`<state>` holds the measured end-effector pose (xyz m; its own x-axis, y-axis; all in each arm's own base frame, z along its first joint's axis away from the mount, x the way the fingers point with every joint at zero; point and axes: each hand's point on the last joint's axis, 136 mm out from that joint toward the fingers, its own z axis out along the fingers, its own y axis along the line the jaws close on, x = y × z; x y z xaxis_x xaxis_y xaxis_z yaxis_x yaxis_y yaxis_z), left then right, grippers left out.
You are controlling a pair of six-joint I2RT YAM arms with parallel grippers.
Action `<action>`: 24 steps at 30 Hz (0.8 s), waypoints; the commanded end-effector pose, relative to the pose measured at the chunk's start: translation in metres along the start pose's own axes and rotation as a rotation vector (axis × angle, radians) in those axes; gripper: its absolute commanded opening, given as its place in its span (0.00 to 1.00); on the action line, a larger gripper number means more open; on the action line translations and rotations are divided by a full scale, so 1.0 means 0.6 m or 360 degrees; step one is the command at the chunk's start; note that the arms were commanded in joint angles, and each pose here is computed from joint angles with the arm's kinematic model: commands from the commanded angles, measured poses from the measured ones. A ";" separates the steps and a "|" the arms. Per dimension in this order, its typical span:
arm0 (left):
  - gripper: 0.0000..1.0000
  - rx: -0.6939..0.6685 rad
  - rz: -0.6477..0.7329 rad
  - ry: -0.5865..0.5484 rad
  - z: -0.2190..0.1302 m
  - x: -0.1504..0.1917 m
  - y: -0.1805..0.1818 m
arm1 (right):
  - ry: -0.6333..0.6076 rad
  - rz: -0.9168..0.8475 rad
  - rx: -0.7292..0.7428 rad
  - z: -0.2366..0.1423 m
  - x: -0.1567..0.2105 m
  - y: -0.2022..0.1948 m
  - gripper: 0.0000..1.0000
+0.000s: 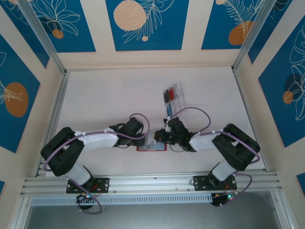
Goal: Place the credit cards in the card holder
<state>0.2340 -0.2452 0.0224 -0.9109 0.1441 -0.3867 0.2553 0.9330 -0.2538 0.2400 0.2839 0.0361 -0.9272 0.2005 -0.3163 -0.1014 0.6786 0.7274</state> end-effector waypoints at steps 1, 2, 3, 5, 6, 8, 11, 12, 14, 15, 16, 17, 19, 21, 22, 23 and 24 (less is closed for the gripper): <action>0.39 -0.0023 -0.0028 0.0096 0.001 0.027 0.014 | 0.0058 0.0034 0.0083 -0.001 0.029 -0.029 0.00; 0.39 -0.0023 -0.0027 0.0095 0.001 0.027 0.013 | 0.0062 0.0036 0.0093 -0.002 0.032 -0.032 0.00; 0.39 -0.0025 -0.0027 0.0097 0.001 0.027 0.014 | 0.0066 0.0037 0.0103 -0.003 0.036 -0.035 0.00; 0.39 -0.0027 -0.0027 0.0095 0.000 0.027 0.014 | 0.0074 0.0046 0.0125 -0.005 0.043 -0.042 0.00; 0.39 -0.0026 -0.0026 0.0095 0.000 0.027 0.014 | 0.0075 0.0054 0.0132 -0.006 0.045 -0.045 0.00; 0.39 -0.0027 -0.0027 0.0096 0.000 0.027 0.014 | 0.0081 0.0069 0.0163 -0.009 0.053 -0.056 0.00; 0.39 -0.0031 -0.0027 0.0097 0.000 0.028 0.015 | 0.0080 0.0087 0.0200 -0.013 0.061 -0.068 0.00; 0.39 -0.0033 -0.0027 0.0099 0.001 0.028 0.016 | 0.0078 0.0090 0.0210 -0.014 0.063 -0.071 0.00; 0.39 -0.0029 -0.0028 0.0097 0.001 0.027 0.014 | 0.0083 0.0098 0.0224 -0.015 0.067 -0.075 0.00; 0.39 -0.0030 -0.0028 0.0099 0.001 0.027 0.015 | 0.0088 0.0099 0.0229 -0.015 0.068 -0.077 0.00; 0.39 -0.0031 -0.0028 0.0100 0.001 0.027 0.015 | 0.0094 0.0103 0.0236 -0.014 0.071 -0.079 0.00; 0.39 -0.0030 -0.0027 0.0099 0.001 0.027 0.014 | 0.0097 0.0106 0.0243 -0.013 0.073 -0.080 0.00; 0.39 -0.0031 -0.0027 0.0101 0.001 0.027 0.014 | 0.0103 0.0114 0.0254 -0.011 0.077 -0.084 0.00; 0.39 -0.0031 -0.0027 0.0101 0.001 0.027 0.014 | 0.0113 0.0121 0.0259 -0.009 0.081 -0.087 0.00; 0.39 -0.0032 -0.0027 0.0103 0.001 0.028 0.015 | 0.0114 0.0126 0.0259 -0.009 0.082 -0.087 0.00; 0.39 -0.0033 -0.0027 0.0104 0.002 0.028 0.015 | 0.0116 0.0127 0.0258 -0.007 0.083 -0.087 0.00; 0.39 -0.0032 -0.0027 0.0107 0.002 0.028 0.015 | 0.0120 0.0125 0.0255 -0.006 0.084 -0.087 0.00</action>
<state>0.2339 -0.2451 0.0223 -0.9109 0.1441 -0.3866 0.2551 0.9331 -0.2533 0.2200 0.2782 0.0248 -0.9305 0.2327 -0.2828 -0.0524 0.6797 0.7317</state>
